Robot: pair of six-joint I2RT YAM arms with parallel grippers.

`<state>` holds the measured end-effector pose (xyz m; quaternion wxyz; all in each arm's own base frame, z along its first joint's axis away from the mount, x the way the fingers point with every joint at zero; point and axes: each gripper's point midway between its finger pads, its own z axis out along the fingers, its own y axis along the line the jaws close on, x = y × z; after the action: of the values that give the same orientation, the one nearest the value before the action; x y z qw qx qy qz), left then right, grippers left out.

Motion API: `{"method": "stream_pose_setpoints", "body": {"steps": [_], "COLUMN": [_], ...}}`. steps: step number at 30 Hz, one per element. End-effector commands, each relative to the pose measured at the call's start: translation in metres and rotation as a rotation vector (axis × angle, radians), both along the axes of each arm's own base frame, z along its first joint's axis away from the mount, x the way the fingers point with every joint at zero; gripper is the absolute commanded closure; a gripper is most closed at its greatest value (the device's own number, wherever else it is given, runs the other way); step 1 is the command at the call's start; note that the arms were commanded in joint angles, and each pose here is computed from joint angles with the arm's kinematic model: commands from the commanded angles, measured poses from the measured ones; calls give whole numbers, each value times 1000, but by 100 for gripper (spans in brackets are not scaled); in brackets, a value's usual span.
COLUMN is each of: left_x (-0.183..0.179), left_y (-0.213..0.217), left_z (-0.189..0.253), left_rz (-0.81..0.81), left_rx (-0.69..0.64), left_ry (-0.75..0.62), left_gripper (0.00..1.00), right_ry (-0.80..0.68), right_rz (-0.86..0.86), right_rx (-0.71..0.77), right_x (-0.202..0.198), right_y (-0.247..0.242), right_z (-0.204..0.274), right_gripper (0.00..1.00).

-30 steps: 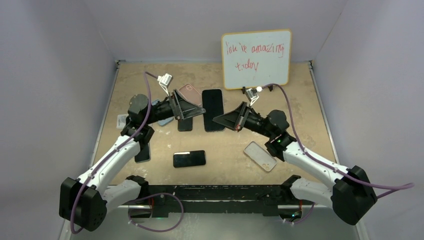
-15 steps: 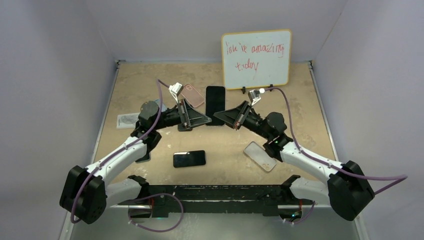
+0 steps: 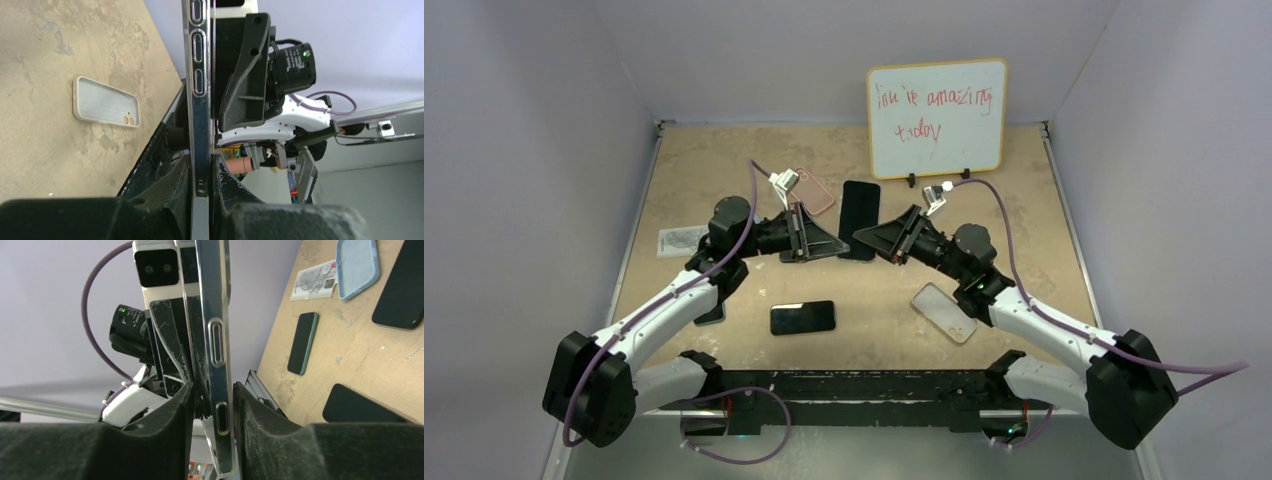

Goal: Put the phone into the phone case

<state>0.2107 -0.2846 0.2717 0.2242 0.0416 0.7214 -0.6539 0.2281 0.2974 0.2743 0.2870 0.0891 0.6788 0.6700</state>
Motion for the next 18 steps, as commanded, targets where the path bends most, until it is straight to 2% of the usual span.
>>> {"method": "stream_pose_setpoints", "body": {"steps": [1,6,8,9,12,13,16,18], "left_x": [-17,-27,-28,-28,-25,-23,-15,-10], "left_y": [-2,0,1,2,3,4,7,9], "left_z": [24,28,26,25,20,19,23,33], "left_rz": [-109,-151,-148,-145,-126,-109,-42,-7], "left_rx": [-48,-54,-40,-32,1,16,21,-3], "left_ry": [-181,-216,-214,-217,-197,-175,-135,-136], "left_gripper": [100,100,100,100,100,99,74,64], "right_ry": [-88,-97,-97,-98,-112,-123,-140,-157], "right_rz": [-26,-48,-63,-66,-54,-36,7,33], "right_rx": [17,-9,-6,-4,-6,-8,-18,-18], "right_x": [1,6,9,9,9,6,1,-5], "right_y": [-4,-6,-7,-7,-6,-4,0,1], "right_z": [36,41,42,43,44,46,44,44], "right_gripper": [61,59,62,67,100,100,100,100]}}
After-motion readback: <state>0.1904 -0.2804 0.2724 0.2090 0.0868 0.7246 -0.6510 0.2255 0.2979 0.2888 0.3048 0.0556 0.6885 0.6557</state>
